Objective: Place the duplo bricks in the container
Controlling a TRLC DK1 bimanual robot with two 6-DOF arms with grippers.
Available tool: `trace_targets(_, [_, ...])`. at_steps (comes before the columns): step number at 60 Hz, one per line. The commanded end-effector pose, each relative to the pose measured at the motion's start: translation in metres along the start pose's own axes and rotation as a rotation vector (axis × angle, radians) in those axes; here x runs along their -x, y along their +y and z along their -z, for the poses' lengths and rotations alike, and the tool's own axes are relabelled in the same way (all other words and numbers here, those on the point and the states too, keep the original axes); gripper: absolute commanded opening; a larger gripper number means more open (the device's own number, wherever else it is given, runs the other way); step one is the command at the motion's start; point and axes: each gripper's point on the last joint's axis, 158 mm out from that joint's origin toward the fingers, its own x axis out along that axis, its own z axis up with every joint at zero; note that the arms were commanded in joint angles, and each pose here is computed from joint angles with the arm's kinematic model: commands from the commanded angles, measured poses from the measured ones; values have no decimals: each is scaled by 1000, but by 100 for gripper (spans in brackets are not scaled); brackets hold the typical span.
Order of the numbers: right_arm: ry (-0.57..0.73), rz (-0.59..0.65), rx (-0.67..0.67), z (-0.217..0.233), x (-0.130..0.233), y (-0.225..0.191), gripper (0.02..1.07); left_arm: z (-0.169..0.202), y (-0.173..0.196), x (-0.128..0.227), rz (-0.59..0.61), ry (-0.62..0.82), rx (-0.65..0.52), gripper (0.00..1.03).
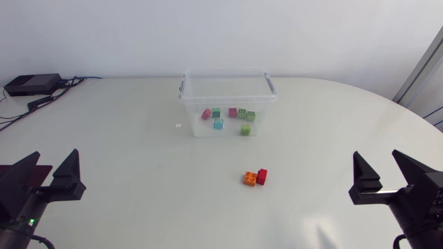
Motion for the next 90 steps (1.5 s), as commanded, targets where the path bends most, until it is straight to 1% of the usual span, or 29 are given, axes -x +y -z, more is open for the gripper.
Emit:
trace_targets(1, [16,-7,-18,8,-1,2,103,4,-1,0,2,-5,-6,99])
trace_targets(25, [14,-11,-19,8,-1,3,103,2,-3,0,11,-11,-6,99])
trace_targets(32, [6,-11,-17,5,0,3,103,-14,-3,2,10,-39,-1,99])
trace_targets(40, [-17,12,-18,-15,3,-3,103,-43,-4,9,20,-76,2,96])
trace_targets(45, [-29,15,-17,-29,4,-5,103,-59,-11,11,52,-82,3,95])
trace_targets(50, [2,13,-16,-39,-1,-6,103,-75,-21,8,91,-58,14,94])
trace_targets(56, [63,3,-16,-49,-13,-5,103,-92,-25,-1,106,-24,20,94])
trace_targets(61, [118,0,-14,-54,-24,-6,103,-96,-35,-16,130,49,15,94])
trace_targets(65, [174,-15,-1,-51,-31,-3,103,-90,-48,-31,165,153,-4,94])
trace_targets(67, [208,-26,2,-48,-36,-1,103,-83,-57,-39,187,216,-18,93])
trace_targets(70, [259,-49,1,-43,-43,4,103,-67,-75,-50,235,318,-42,85])
trace_targets(72, [299,-69,-2,-36,-48,7,103,-57,-85,-57,256,375,-58,83])
trace_targets(75, [359,-80,-6,-26,-54,9,103,-43,-94,-68,274,444,-71,83])
trace_targets(79, [444,-103,-14,-7,-61,13,103,-25,-112,-79,331,540,-81,83])
trace_targets(82, [494,-125,-20,6,-62,18,103,-12,-126,-85,374,608,-119,83])
trace_targets(86, [539,-174,-39,18,-64,27,103,4,-151,-87,487,694,-192,83])
trace_targets(87, [548,-183,-43,20,-64,28,103,5,-153,-87,494,699,-197,83])
trace_targets(90, [588,-234,-72,30,-64,36,103,21,-176,-86,638,740,-338,83])
